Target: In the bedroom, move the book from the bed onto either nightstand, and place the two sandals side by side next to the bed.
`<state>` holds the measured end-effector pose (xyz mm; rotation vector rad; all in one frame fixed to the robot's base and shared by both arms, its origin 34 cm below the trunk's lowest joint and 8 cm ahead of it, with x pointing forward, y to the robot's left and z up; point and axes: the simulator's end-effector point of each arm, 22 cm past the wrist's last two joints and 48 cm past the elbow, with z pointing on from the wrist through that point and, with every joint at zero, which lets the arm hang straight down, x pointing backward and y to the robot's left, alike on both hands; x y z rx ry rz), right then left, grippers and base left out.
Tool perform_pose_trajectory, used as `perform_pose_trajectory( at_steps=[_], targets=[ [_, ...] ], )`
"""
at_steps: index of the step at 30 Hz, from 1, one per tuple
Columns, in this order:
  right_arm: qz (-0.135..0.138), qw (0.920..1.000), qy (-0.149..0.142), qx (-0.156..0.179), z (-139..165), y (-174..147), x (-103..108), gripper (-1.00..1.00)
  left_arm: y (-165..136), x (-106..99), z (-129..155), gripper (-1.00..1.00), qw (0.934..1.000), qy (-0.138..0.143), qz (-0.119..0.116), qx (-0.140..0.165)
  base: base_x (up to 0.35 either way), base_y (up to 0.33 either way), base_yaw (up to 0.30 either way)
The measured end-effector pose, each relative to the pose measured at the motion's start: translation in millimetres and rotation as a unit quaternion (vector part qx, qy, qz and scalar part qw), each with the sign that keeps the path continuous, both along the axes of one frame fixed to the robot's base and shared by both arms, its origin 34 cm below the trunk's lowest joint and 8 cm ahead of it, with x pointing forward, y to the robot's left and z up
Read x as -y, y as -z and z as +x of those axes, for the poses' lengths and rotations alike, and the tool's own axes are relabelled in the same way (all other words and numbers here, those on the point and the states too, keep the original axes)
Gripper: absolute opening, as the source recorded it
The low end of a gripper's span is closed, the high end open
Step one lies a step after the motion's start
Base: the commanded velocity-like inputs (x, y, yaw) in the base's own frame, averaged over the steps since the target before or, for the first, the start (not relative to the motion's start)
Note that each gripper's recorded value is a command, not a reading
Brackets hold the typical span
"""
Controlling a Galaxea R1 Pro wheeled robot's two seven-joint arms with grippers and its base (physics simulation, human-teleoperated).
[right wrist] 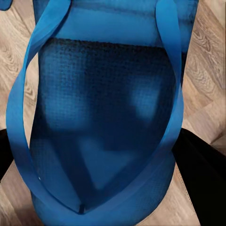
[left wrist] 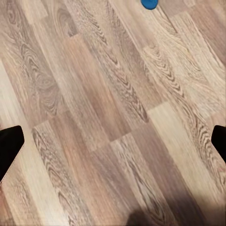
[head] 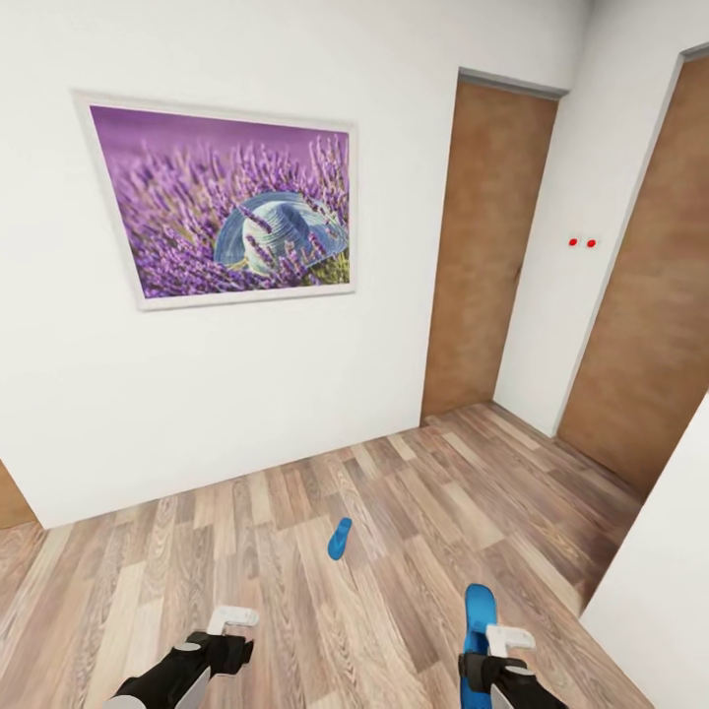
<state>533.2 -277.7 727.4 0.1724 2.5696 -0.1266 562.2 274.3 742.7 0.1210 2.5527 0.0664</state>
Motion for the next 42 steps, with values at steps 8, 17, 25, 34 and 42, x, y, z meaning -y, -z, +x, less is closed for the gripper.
perform_pose_trajectory(
  at_steps=[8,17,25,34,42],
  targets=[
    [-0.013,0.9974,0.008,0.071,57,-46,20,-1.00,0,3,0,1.00,0.9999,0.015,0.008,0.001,0.333,0.000,0.000],
    [0.010,0.9840,0.066,0.165,142,-179,62,-1.00,0,4,0,1.00,0.9998,0.017,0.009,0.001,0.335,0.000,0.000],
    [0.007,0.9762,0.086,0.199,131,-235,85,-1.00,0,6,0,1.00,0.9995,0.028,0.014,0.001,0.336,0.000,0.000],
    [-0.004,0.9592,0.082,0.271,127,-305,90,-1.00,0,6,1,1.00,0.9994,0.031,0.016,0.002,0.336,0.000,0.000],
    [-0.005,0.9622,0.075,0.262,102,-315,86,-1.00,0,8,0,1.00,0.9993,0.034,0.017,0.001,0.336,0.000,0.000]
  ],
)
